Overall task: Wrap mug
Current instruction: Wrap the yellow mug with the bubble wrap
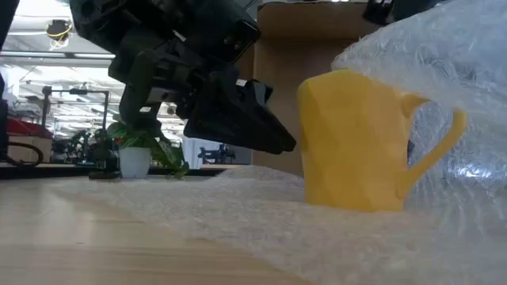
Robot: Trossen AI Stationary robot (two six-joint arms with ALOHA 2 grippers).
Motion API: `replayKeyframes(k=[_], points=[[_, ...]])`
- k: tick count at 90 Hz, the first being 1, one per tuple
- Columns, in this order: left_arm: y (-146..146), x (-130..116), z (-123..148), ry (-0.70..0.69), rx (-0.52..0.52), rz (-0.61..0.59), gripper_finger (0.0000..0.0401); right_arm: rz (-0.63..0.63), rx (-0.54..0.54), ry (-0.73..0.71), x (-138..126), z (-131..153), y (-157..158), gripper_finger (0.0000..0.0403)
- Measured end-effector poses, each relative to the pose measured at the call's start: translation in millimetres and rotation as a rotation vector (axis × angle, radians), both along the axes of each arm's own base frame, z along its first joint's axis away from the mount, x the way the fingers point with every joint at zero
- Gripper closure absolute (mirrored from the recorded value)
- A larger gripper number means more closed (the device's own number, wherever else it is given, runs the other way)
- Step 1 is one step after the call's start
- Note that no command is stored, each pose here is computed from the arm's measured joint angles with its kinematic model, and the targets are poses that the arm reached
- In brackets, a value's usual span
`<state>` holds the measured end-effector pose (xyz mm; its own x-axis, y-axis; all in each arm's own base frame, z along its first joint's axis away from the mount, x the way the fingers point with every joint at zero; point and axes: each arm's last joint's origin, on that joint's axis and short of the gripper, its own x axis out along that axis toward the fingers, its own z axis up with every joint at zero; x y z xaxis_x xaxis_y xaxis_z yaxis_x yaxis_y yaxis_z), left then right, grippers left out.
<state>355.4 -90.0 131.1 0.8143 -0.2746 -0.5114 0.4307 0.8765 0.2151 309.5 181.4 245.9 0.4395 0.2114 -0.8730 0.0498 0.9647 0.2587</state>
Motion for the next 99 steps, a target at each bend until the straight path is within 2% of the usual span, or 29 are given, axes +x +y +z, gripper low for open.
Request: replayKeyframes(k=[23,43,62,77,99], points=[[0,0,1,-0.011,0.001,-0.002,0.0301,-0.02,-0.007,0.032,4,-24,-14,0.0403],[0,1,2,-0.03,0.0,0.001,0.0301,-0.013,-0.034,-0.03,17,-25,-32,0.0403],[0,2,3,-0.048,0.007,-0.011,0.0301,-0.026,-0.053,-0.031,25,-25,-51,0.0403],[-1,2,3,-0.048,0.004,-0.016,0.0301,-0.021,-0.001,-0.019,25,-42,-63,0.0403],[0,2,4,-0.055,0.004,-0.021,0.0301,0.015,0.151,-0.059,28,-78,-68,0.0403]])
